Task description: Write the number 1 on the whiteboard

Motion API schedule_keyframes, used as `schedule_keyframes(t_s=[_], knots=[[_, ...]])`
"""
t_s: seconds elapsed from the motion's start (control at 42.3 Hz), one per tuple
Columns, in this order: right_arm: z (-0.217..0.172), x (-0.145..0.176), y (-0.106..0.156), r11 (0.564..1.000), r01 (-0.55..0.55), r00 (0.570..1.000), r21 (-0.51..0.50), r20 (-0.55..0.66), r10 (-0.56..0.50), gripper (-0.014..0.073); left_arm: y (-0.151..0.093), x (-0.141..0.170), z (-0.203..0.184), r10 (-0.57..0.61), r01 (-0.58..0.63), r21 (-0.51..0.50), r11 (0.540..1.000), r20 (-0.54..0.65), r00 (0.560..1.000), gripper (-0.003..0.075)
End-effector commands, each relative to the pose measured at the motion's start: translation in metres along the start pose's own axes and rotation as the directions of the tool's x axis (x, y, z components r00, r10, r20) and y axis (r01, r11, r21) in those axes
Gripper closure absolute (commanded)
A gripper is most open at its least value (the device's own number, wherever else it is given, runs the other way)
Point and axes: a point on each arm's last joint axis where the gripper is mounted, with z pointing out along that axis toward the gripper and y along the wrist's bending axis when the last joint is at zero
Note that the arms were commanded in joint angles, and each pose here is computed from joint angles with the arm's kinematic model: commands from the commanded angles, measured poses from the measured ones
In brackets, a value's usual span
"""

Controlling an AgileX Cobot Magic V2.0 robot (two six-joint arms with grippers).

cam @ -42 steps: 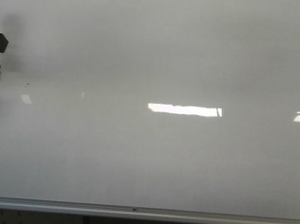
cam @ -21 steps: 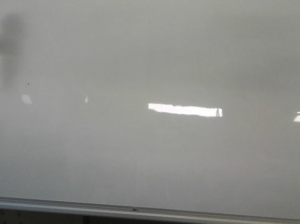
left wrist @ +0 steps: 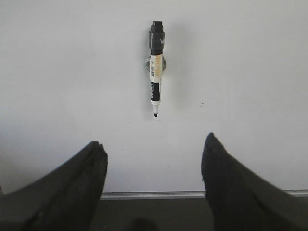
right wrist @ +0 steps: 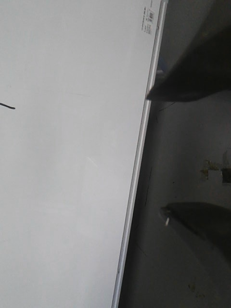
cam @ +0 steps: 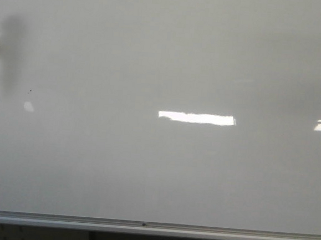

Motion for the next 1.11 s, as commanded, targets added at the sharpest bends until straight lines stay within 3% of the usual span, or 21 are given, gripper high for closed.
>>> schedule_keyframes(t_s=[0.0,0.331,0.425,0.591,0.756,0.85,1.087], knots=[[-0.006,0.000,-0.003,1.000,-0.002,0.995,0.015,0.104,0.000,0.0114,0.000,0.000,-0.021,-0.006,0.005,0.005,1.000,0.113,0.994,0.0300],[-0.003,0.018,-0.005,1.000,0.003,0.993,0.019,0.115,-0.005,0.0119,0.002,0.028,-0.035,-0.007,0.007,0.005,1.000,0.116,0.993,0.0300],[-0.002,0.018,-0.005,1.000,0.004,0.993,0.018,0.118,-0.006,0.0193,0.002,0.030,-0.033,-0.007,0.006,0.004,1.000,0.109,0.994,0.0309],[-0.002,0.018,-0.005,1.000,0.004,0.992,0.017,0.125,-0.006,0.0481,0.002,0.032,-0.030,-0.007,0.006,0.004,1.000,0.101,0.995,0.0454],[-0.002,0.018,-0.005,1.000,0.004,0.992,0.017,0.127,-0.006,0.0693,0.002,0.033,-0.030,-0.006,0.006,0.004,1.000,0.099,0.995,0.0657],[-0.002,0.018,-0.005,1.000,0.004,0.992,0.017,0.127,-0.006,0.0690,0.002,0.033,-0.030,-0.006,0.006,0.004,1.000,0.099,0.995,0.0739],[-0.002,0.018,-0.005,1.000,0.003,0.993,0.018,0.117,-0.005,0.0691,0.001,0.033,-0.030,-0.008,0.007,0.005,1.000,0.098,0.995,0.0741]])
